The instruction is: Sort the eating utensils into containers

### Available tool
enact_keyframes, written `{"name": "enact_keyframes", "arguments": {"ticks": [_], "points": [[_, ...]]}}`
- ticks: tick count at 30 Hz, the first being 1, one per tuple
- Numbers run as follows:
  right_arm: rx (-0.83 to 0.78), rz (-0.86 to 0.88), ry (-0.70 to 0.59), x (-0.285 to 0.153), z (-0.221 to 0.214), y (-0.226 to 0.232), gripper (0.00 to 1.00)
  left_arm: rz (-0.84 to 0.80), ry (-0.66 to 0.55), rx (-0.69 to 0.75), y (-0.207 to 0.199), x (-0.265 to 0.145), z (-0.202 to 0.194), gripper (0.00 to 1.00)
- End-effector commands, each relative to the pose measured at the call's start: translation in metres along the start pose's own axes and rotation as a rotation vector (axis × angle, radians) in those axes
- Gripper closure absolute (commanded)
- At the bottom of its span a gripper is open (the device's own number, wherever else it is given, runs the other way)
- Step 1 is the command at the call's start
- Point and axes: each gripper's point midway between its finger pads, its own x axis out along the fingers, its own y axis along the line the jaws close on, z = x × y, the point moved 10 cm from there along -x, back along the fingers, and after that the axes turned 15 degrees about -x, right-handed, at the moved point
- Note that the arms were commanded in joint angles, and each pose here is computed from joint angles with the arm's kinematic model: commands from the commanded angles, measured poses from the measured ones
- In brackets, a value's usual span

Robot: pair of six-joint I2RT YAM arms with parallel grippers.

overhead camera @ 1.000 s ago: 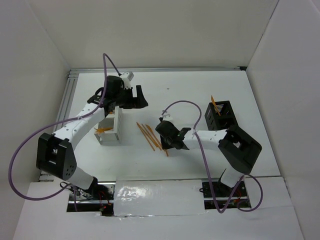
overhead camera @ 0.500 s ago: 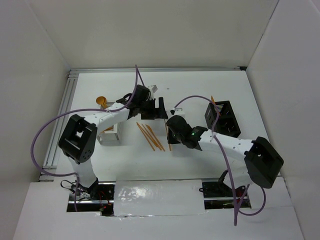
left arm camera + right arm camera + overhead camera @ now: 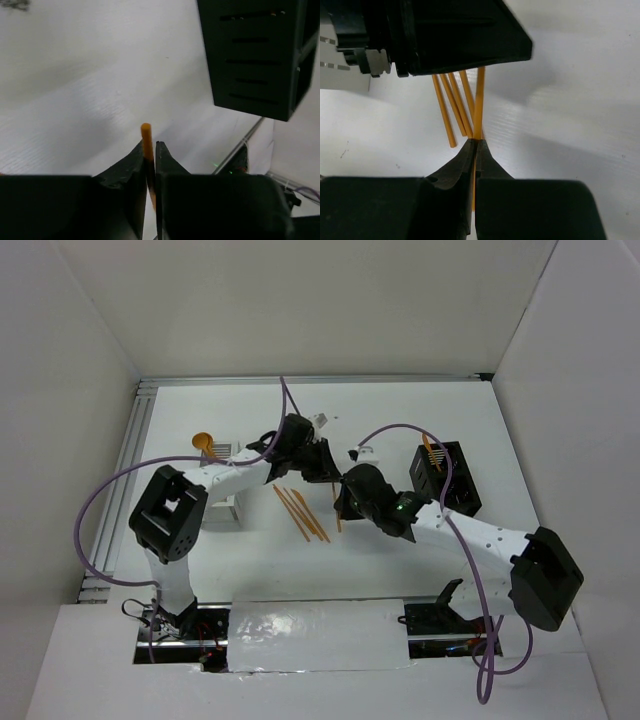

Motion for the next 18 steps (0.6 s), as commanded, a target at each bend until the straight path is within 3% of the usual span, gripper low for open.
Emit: {"name": "enact_keyframes", "arguments": {"ticks": [1,2,5,6,9,13,18], "points": [[0.01,0.026,-0.075,-0.002,0.021,0.005,1.0,-0.085,-0.009,0.034,-0.028,0.004,0.001,0.83],[0.015,0.026,-0.085,-0.003,0.025,0.005,1.0,-0.09,-0.008,0.033,-0.03,0.004,0.001,0.98],[0.008,0.004,-0.059,-0.015,0.044,0.0,0.83,-0.126,-0.014,0.09,-0.034,0.003,0.002,1.0],[0.012,-0.031,-0.065,-0.022,0.053,-0.005,0.61,-0.161,-0.039,0.127,-0.039,0.0,0.006,1.0],[-0.001,-0.115,-0.149,-0.068,0.088,-0.016,0.2,-0.256,-0.119,0.246,-0.049,-0.002,0.015,1.0],[0.072,-0.198,-0.336,-0.127,0.12,-0.042,0.0,-0.375,-0.185,0.353,-0.076,-0.009,0.03,1.0],[0.17,-0.428,-0.444,-0.162,0.125,-0.076,0.0,-0.681,-0.184,0.561,-0.126,-0.02,0.023,1.0]]}}
